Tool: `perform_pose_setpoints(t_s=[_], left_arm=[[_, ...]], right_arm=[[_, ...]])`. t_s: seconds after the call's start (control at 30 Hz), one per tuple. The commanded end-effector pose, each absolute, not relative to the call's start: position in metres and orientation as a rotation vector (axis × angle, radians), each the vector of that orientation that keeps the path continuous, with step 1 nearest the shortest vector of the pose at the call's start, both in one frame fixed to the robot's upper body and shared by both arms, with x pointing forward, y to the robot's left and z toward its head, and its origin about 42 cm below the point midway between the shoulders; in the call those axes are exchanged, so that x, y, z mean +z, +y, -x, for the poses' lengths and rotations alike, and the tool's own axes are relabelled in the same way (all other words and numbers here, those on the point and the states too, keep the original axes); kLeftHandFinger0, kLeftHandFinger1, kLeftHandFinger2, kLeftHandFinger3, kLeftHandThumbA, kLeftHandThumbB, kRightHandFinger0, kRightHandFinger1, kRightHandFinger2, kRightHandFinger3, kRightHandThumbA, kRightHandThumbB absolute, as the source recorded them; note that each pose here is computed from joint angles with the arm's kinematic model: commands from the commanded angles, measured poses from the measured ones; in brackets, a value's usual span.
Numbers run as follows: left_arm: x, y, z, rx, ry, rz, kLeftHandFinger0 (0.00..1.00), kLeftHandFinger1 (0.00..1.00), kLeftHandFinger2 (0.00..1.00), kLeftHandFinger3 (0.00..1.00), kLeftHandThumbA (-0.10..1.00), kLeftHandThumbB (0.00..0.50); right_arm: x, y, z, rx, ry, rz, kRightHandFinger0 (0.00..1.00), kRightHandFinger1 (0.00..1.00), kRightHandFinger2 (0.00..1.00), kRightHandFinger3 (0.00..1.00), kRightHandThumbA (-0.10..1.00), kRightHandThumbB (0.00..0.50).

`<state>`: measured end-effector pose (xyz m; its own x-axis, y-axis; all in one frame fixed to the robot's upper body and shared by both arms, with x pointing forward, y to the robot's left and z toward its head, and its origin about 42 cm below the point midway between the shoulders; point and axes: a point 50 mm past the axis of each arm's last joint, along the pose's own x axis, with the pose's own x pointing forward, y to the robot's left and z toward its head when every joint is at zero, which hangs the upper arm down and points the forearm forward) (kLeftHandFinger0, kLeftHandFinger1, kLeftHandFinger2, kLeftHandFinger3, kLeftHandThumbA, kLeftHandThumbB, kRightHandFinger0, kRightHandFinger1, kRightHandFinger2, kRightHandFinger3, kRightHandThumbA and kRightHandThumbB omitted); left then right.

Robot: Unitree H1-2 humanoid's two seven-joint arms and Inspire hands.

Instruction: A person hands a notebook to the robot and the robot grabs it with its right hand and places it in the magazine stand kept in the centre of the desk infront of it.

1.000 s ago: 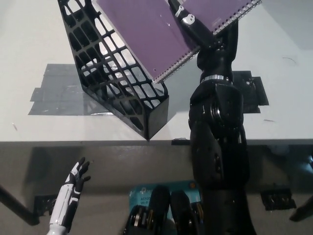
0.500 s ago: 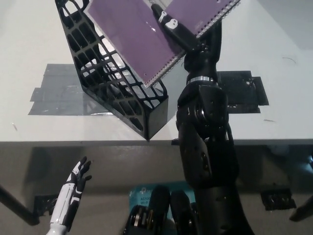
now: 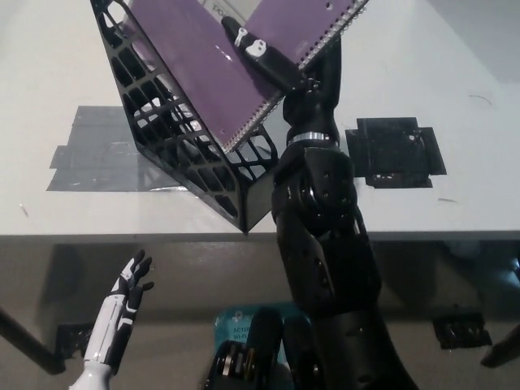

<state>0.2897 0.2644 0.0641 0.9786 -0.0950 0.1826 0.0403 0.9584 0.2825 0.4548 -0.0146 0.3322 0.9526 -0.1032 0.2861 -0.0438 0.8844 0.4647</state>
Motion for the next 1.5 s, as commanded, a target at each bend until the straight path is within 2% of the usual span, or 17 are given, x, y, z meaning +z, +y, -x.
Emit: perform_pose_setpoints(t_s=[0.0, 0.1, 0.2, 0.23, 0.27, 0.33, 0.37, 0.4, 0.43, 0.47, 0.5, 0.6, 0.77, 0.97, 1.03, 1.23, 1.47], left_arm=[[0.076, 0.268, -0.295, -0.068, -0.263, -0.292, 0.92, 1.00, 1.00, 1.00, 1.00, 0.500], [0.077, 0.268, -0.296, -0.068, -0.269, -0.293, 0.92, 1.00, 1.00, 1.00, 1.00, 0.500], [0.079, 0.268, -0.297, -0.067, -0.275, -0.296, 0.92, 1.00, 1.00, 1.00, 1.00, 0.500], [0.079, 0.269, -0.297, -0.069, -0.276, -0.299, 0.92, 1.00, 1.00, 1.00, 1.00, 0.500], [0.080, 0.269, -0.297, -0.070, -0.277, -0.302, 0.92, 1.00, 1.00, 1.00, 1.00, 0.500], [0.080, 0.269, -0.297, -0.071, -0.278, -0.305, 0.92, 1.00, 1.00, 1.00, 1.00, 0.500], [0.081, 0.268, -0.299, -0.072, -0.282, -0.308, 0.93, 1.00, 1.00, 1.00, 1.00, 0.500], [0.082, 0.268, -0.300, -0.073, -0.285, -0.311, 0.93, 1.00, 1.00, 1.00, 1.00, 0.500], [0.082, 0.268, -0.301, -0.074, -0.287, -0.313, 0.93, 1.00, 1.00, 1.00, 1.00, 0.500], [0.082, 0.268, -0.301, -0.076, -0.287, -0.312, 0.94, 1.00, 1.00, 1.00, 1.00, 0.500], [0.082, 0.268, -0.301, -0.076, -0.287, -0.312, 0.95, 1.00, 1.00, 1.00, 1.00, 0.500], [0.084, 0.268, -0.304, -0.077, -0.292, -0.315, 0.94, 1.00, 1.00, 1.00, 1.00, 0.500], [0.086, 0.267, -0.308, -0.090, -0.299, -0.310, 0.95, 1.00, 1.00, 1.00, 1.00, 0.500], [0.088, 0.266, -0.311, -0.095, -0.305, -0.313, 0.95, 1.00, 1.00, 1.00, 1.00, 0.500], [0.089, 0.266, -0.311, -0.094, -0.307, -0.307, 0.95, 1.00, 1.00, 1.00, 1.00, 0.500], [0.089, 0.265, -0.311, -0.094, -0.308, -0.305, 0.96, 1.00, 1.00, 1.00, 1.00, 0.500], [0.089, 0.264, -0.312, -0.105, -0.309, -0.322, 0.97, 1.00, 1.00, 1.00, 1.00, 0.500]], right_arm=[[0.379, 0.015, -0.446, 0.010, -0.518, -0.491, 0.00, 0.00, 0.10, 0.04, 0.98, 0.003], [0.370, 0.016, -0.450, -0.044, -0.552, -0.286, 0.00, 0.00, 0.05, 0.09, 0.99, 0.000], [0.363, 0.015, -0.455, -0.052, -0.571, -0.129, 0.00, 0.00, 0.00, 0.07, 0.96, 0.000], [0.360, 0.014, -0.457, -0.054, -0.566, -0.052, 0.06, 0.00, 0.02, 0.10, 0.95, 0.021], [0.357, 0.012, -0.458, -0.064, -0.571, 0.041, 0.17, 0.12, 0.19, 0.25, 0.94, 0.078], [0.354, 0.010, -0.460, -0.080, -0.580, 0.138, 0.19, 0.11, 0.18, 0.25, 0.91, 0.088], [0.355, 0.009, -0.460, -0.075, -0.596, 0.180, 0.49, 0.51, 0.66, 0.76, 0.90, 0.279], [0.356, 0.009, -0.459, -0.060, -0.606, 0.189, 0.56, 0.58, 0.77, 0.90, 0.88, 0.253], [0.357, 0.009, -0.459, -0.050, -0.612, 0.194, 0.56, 0.58, 0.77, 0.90, 0.88, 0.253], [0.358, 0.009, -0.458, -0.006, -0.620, 0.209, 0.83, 0.96, 1.00, 1.00, 0.89, 0.285], [0.358, 0.010, -0.458, 0.017, -0.620, 0.214, 0.97, 1.00, 1.00, 1.00, 0.90, 0.301], [0.359, 0.009, -0.459, 0.090, -0.603, 0.216, 1.00, 1.00, 1.00, 1.00, 1.00, 0.350], [0.359, 0.004, -0.460, 0.124, -0.572, 0.152, 1.00, 1.00, 1.00, 1.00, 1.00, 0.375], [0.363, 0.000, -0.459, 0.155, -0.558, 0.041, 1.00, 1.00, 1.00, 1.00, 1.00, 0.353], [0.371, -0.003, -0.456, 0.154, -0.579, 0.016, 1.00, 1.00, 1.00, 1.00, 1.00, 0.393], [0.413, -0.024, -0.431, 0.099, -0.738, -0.055, 1.00, 1.00, 1.00, 1.00, 1.00, 0.420], [0.475, -0.089, -0.365, 0.018, -1.039, -0.168, 1.00, 1.00, 1.00, 1.00, 1.00, 0.433]])
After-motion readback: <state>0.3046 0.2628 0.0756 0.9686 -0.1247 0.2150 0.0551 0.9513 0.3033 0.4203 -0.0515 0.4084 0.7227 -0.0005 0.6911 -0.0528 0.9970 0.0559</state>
